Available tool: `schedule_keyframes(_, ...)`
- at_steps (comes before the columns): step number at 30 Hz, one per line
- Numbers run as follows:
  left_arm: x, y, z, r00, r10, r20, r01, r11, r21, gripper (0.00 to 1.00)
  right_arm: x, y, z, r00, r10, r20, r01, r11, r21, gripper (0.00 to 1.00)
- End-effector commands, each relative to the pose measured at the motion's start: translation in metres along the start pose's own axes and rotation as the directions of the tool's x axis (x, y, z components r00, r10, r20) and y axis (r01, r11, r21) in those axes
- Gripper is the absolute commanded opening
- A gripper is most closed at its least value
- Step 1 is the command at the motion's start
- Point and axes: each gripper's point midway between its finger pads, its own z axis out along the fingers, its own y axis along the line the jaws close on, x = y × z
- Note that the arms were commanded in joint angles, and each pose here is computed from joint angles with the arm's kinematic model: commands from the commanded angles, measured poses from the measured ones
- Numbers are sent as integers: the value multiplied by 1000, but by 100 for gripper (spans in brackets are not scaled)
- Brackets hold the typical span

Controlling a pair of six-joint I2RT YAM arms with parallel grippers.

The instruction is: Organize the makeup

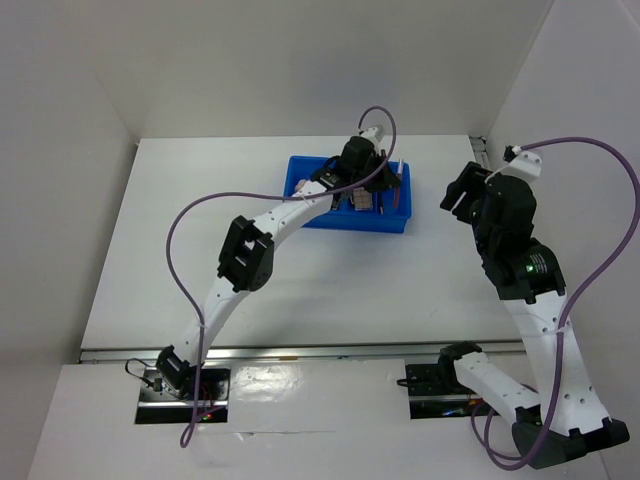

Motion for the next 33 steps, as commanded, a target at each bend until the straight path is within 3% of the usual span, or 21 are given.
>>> schedule_keyframes(1,-27,-5,8,995,-29,90,24,998,60,0,-3,-2,-5,1000,17,-1,-17,1000,4,70)
schedule_keyframes(3,-25,0,13,995,-29,96,24,998,53,0,-2,0,-5,1000,17,-4,-17,1000,-5,70)
schedule_keyframes(5,-23,2,17,994,-39,103,33,998,60,10,2,-1,-3,1000,10,-20,-10,1000,2,71)
schedule_keyframes(6,-27,-4,15,994,-36,106,28,997,75,24,3,1,-3,1000,10,-24,-10,1000,-7,71)
schedule_keyframes(7,-21,0,18,995,-37,93,30,997,75,58,3,1,-3,1000,19,-24,-20,1000,-6,72)
schedule_keyframes(10,-33,-19,6,995,14,100,-26,993,119,94,7,2,-1,999,13,-44,-13,1000,-10,75)
schedule_keyframes(11,-39,-25,-1,993,28,112,-42,991,126,100,7,3,-1,999,23,-44,-24,1000,-9,78)
schedule_keyframes(13,-43,-35,-14,993,62,103,-76,987,139,100,10,5,1,998,20,-56,-21,1000,-16,79)
schedule_keyframes(14,-63,-56,-36,987,80,141,-103,981,162,100,13,6,3,998,19,-61,-21,1000,-23,82)
schedule_keyframes(18,-67,-66,-70,979,151,136,-170,975,141,100,25,8,11,995,30,-92,-32,999,-18,86)
schedule_keyframes(24,-79,-89,-174,950,290,112,-299,952,64,100,43,5,26,990,62,-124,-61,998,15,88)
schedule_keyframes(26,-78,-73,-218,945,302,126,-297,953,-60,100,54,1,38,985,67,-158,-58,996,61,99)
schedule_keyframes(27,-71,-60,-232,943,315,104,-303,946,-118,100,62,-8,44,979,92,-184,-73,991,108,100)
schedule_keyframes(28,-59,-21,-241,942,326,76,-296,917,-267,100,65,-10,49,974,102,-202,-76,988,133,100)
schedule_keyframes(30,-71,8,-287,940,325,105,-255,874,-415,100,86,-16,66,953,114,-281,-65,982,178,100)
schedule_keyframes(31,-55,41,-303,953,300,49,-234,827,-511,100,94,-22,72,941,140,-308,-77,975,209,100)
schedule_keyframes(33,-59,67,-342,959,273,78,-178,792,-584,100,114,-19,83,913,153,-378,-77,975,209,100)
